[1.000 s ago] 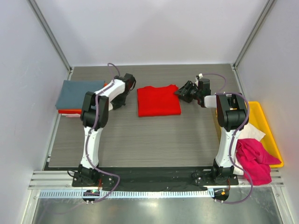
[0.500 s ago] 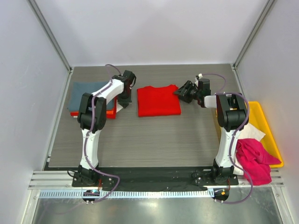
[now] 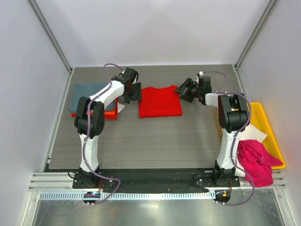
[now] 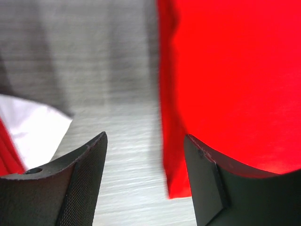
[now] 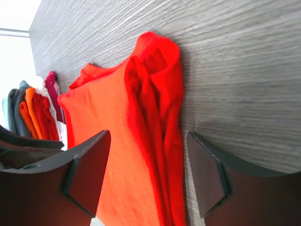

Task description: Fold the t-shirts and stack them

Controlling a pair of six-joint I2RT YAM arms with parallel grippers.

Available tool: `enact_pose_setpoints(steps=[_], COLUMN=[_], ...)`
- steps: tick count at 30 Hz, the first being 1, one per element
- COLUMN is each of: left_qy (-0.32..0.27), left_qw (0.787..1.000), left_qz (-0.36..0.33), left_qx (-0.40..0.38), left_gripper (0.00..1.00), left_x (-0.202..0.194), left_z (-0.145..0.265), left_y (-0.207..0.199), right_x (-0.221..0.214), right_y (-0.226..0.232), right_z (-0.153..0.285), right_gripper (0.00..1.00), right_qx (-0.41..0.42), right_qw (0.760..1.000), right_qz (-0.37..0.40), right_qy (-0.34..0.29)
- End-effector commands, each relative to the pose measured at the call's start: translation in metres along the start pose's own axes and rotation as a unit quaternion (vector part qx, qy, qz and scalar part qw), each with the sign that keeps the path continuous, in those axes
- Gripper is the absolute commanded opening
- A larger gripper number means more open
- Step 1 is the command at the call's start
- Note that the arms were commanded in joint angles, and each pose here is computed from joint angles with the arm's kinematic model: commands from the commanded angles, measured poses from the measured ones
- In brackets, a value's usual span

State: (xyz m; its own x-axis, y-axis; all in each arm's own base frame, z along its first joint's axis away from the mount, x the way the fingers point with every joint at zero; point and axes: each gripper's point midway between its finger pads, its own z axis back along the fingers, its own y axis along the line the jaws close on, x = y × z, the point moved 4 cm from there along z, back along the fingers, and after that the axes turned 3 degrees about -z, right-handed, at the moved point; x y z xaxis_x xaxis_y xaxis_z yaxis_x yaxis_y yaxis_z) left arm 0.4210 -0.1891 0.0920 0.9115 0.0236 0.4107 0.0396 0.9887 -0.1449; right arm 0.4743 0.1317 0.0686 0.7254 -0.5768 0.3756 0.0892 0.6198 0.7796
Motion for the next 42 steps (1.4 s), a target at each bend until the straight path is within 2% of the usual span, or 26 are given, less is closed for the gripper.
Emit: enact_pose_setpoints(steps=[1, 4, 7, 11, 15, 21, 22, 27, 30, 34, 37, 39, 40, 41, 42], left_qy=[-0.072, -0.086, -0.1, -0.118, -0.111, -0.106, -0.103, -0.108, -0.104, -0.098, -0.094, -0.093, -0.093, -0.093, -0.095], left_qw=[0.995, 0.989, 0.985, 0.975, 0.972, 0.971, 0.971, 0.966, 0.961, 0.957, 0.954, 0.953, 0.953, 0.952, 0.951], left_qz=[0.031, 0.05, 0.055, 0.097, 0.118, 0.134, 0.14, 0.164, 0.179, 0.186, 0.193, 0.198, 0.199, 0.2, 0.203], left_qx=[-0.067, -0.113, -0.126, -0.158, -0.173, -0.167, -0.165, -0.167, -0.184, -0.199, -0.21, -0.21, -0.21, -0.211, -0.211], left_gripper=[0.68, 0.68, 0.68, 0.7, 0.71, 0.68, 0.68, 0.66, 0.63, 0.53, 0.47, 0.39, 0.33, 0.21, 0.13], left_x=[0.03, 0.041, 0.051, 0.06, 0.062, 0.063, 0.062, 0.064, 0.062, 0.065, 0.064, 0.065, 0.065, 0.065, 0.066], left_z=[0.018, 0.011, -0.003, -0.016, -0.029, -0.045, -0.048, -0.055, -0.062, -0.069, -0.076, -0.078, -0.081, -0.082, -0.083], left_y=[-0.021, -0.029, -0.033, -0.033, -0.03, -0.024, -0.021, -0.01, -0.007, -0.01, -0.014, -0.013, -0.013, -0.014, -0.014], right_x=[0.007, 0.009, 0.009, 0.008, 0.006, 0.006, 0.008, 0.008, 0.008, 0.009, 0.009, 0.01, 0.009, 0.011, 0.012], right_y=[-0.008, -0.013, -0.015, -0.018, -0.021, -0.024, -0.024, -0.03, -0.03, -0.03, -0.031, -0.027, -0.026, -0.024, -0.021], right_z=[-0.007, -0.013, -0.023, -0.032, -0.039, -0.044, -0.045, -0.05, -0.053, -0.057, -0.058, -0.059, -0.06, -0.06, -0.059], right_gripper=[0.7, 0.65, 0.66, 0.66, 0.65, 0.55, 0.51, 0.48, 0.43, 0.28, 0.24, 0.21, 0.14, 0.08, 0.03], right_qx=[-0.03, -0.036, -0.031, -0.026, -0.032, -0.043, -0.045, -0.059, -0.057, -0.055, -0.054, -0.049, -0.046, -0.041, -0.038], right_qw=[1.0, 0.999, 0.999, 0.999, 0.999, 0.999, 0.999, 0.998, 0.998, 0.998, 0.998, 0.998, 0.998, 0.999, 0.999], right_qz=[0.006, 0.008, 0.005, 0.0, -0.002, -0.004, -0.005, -0.008, -0.008, -0.011, -0.012, -0.01, -0.009, -0.008, -0.008], right_qy=[0.0, 0.003, 0.012, 0.02, 0.027, 0.026, 0.024, 0.027, 0.029, 0.033, 0.036, 0.034, 0.037, 0.034, 0.032])
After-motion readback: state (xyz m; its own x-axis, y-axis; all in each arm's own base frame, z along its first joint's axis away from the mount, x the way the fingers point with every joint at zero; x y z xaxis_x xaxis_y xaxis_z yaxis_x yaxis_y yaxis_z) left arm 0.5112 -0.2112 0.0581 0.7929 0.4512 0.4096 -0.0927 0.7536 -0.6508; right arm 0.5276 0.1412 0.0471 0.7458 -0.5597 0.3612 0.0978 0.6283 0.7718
